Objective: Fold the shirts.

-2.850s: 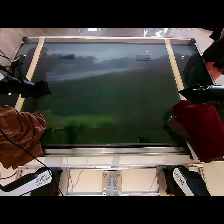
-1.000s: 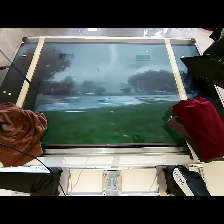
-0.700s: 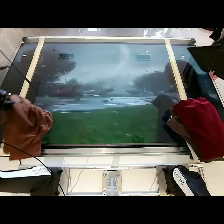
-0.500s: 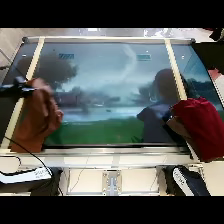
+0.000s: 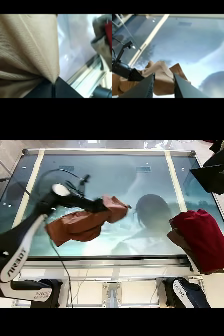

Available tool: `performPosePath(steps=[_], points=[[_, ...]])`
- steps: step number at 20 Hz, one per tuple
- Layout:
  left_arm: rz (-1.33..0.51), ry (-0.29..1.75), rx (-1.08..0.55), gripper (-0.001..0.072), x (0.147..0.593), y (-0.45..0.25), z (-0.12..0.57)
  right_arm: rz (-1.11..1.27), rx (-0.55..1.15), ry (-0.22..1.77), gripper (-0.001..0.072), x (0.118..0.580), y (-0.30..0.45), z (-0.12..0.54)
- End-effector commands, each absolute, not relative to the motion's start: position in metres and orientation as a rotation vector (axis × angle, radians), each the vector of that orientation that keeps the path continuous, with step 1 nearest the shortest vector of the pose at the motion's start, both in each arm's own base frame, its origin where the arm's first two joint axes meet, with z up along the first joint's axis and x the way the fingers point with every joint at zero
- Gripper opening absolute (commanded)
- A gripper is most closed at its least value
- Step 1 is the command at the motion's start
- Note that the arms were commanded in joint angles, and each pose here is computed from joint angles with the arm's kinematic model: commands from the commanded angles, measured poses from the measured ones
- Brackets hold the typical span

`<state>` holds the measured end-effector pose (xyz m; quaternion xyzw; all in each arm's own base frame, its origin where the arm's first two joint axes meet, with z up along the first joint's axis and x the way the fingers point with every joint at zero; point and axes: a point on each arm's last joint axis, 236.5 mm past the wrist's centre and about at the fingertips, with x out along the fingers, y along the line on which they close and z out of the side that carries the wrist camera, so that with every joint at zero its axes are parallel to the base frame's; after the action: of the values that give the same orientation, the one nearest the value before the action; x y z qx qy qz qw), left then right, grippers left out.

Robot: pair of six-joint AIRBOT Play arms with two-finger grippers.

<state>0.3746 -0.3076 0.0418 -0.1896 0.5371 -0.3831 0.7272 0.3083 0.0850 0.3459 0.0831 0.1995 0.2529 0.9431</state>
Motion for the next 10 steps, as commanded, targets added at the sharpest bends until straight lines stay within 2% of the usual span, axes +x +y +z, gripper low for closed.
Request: performPosePath(steps=[1, 2, 3, 7, 10], points=[[-0.871, 1.118, -0.346, 0.0262, 0.368, -0.359, 0.023, 0.444, 0.112, 0.449, 0.0264, 0.311, 0.068, 0.332], [-0.828, 1.079, -0.334, 0.0545, 0.385, -0.344, 0.024, 0.425, 0.099, 0.459, 0.0264, 0.313, 0.063, 0.329], [-0.776, 1.042, -0.329, 0.064, 0.405, -0.32, 0.03, 0.4, 0.082, 0.473, 0.0264, 0.315, 0.057, 0.324], [-0.472, 0.867, -0.472, 0.0635, 0.487, -0.16, 0.073, 0.378, 0.113, 0.627, 0.0265, 0.329, 0.044, 0.278], [-0.302, 0.918, -0.591, 0.0634, 0.492, -0.054, 0.054, 0.44, 0.237, 0.8, 0.0265, 0.342, 0.052, 0.228]])
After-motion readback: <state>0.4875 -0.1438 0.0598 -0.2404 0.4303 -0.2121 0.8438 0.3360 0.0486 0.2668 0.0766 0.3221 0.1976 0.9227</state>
